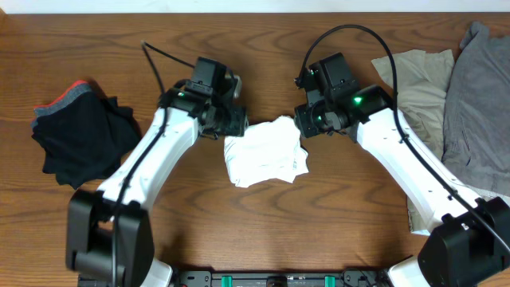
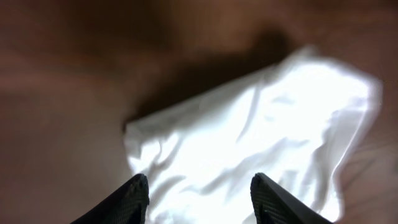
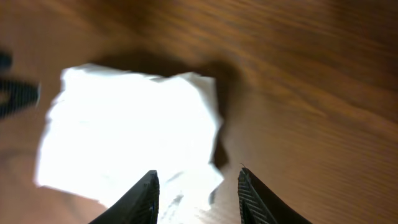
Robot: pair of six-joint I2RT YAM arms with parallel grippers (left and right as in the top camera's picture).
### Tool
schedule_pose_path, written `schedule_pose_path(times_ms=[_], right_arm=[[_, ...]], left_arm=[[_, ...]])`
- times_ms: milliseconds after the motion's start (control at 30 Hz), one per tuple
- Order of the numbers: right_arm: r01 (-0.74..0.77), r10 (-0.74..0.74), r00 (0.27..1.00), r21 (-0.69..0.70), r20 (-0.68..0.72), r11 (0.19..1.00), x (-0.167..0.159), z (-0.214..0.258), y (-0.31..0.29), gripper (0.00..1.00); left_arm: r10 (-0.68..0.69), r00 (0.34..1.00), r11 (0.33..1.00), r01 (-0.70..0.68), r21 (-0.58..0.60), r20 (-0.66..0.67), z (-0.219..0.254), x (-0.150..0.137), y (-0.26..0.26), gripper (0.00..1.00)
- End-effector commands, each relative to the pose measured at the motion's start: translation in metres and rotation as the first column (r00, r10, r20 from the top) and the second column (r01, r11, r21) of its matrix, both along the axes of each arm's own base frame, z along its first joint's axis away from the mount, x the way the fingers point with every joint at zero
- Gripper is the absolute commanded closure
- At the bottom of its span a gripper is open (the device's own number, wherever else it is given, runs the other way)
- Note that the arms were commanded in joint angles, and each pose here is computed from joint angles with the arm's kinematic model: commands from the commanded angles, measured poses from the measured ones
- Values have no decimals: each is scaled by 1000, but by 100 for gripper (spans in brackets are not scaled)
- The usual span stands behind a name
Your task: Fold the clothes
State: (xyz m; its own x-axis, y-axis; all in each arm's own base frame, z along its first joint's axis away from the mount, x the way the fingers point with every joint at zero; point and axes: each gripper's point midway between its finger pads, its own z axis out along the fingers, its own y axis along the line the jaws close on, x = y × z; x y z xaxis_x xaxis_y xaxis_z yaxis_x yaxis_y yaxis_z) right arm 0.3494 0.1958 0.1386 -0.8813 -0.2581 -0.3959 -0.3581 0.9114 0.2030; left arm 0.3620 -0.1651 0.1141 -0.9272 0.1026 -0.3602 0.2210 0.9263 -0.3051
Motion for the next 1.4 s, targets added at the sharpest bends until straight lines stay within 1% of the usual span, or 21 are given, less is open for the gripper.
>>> schedule_pose_path(times_ms=[0,67,200,333,533,633,800,1000,1133,1233,1300,1367], right_arm=[[-88,91,993,44,-72,995,-17,-12,19,60],[-104,107,990,38,-93,994,-22,-18,25,60],[-162,171,975,76,-144,984,-35,-31,47,60],[-206,221,951,91,-215,974,-50,-52,64,63],[-223,231,921,61,-314,973,-66,-80,66,64],[-219,215,908,30,-358,975,-72,-90,60,63],[-214,189,904,-25,-382,976,-75,-97,48,63],[-215,172,901,-63,-399,975,-79,-99,40,62],[-213,136,902,-148,-411,966,-81,-102,24,62],[-209,88,909,-261,-408,942,-80,-105,0,61],[-202,60,916,-329,-396,922,-78,-108,-15,58],[-187,29,922,-378,-385,907,-75,-113,-30,58]], left_arm=[[34,998,999,-36,41,49,3,10,8,45],[34,997,999,-36,35,63,3,14,6,44],[33,997,999,-36,31,76,0,21,4,45],[33,998,999,-36,37,61,-13,25,3,45],[26,1000,999,-25,47,-14,-43,22,0,45],[3,998,1000,-2,10,-62,-57,18,-8,45],[-19,991,1000,22,18,-134,-87,11,-16,45],[-50,972,997,63,49,-229,-124,-7,-26,45],[-54,965,996,72,61,-256,-133,-13,-27,46],[-48,960,995,70,69,-275,-134,-17,-23,45],[-37,957,993,67,93,-287,-135,-20,-18,45],[-15,955,987,62,149,-297,-138,-23,-8,46]])
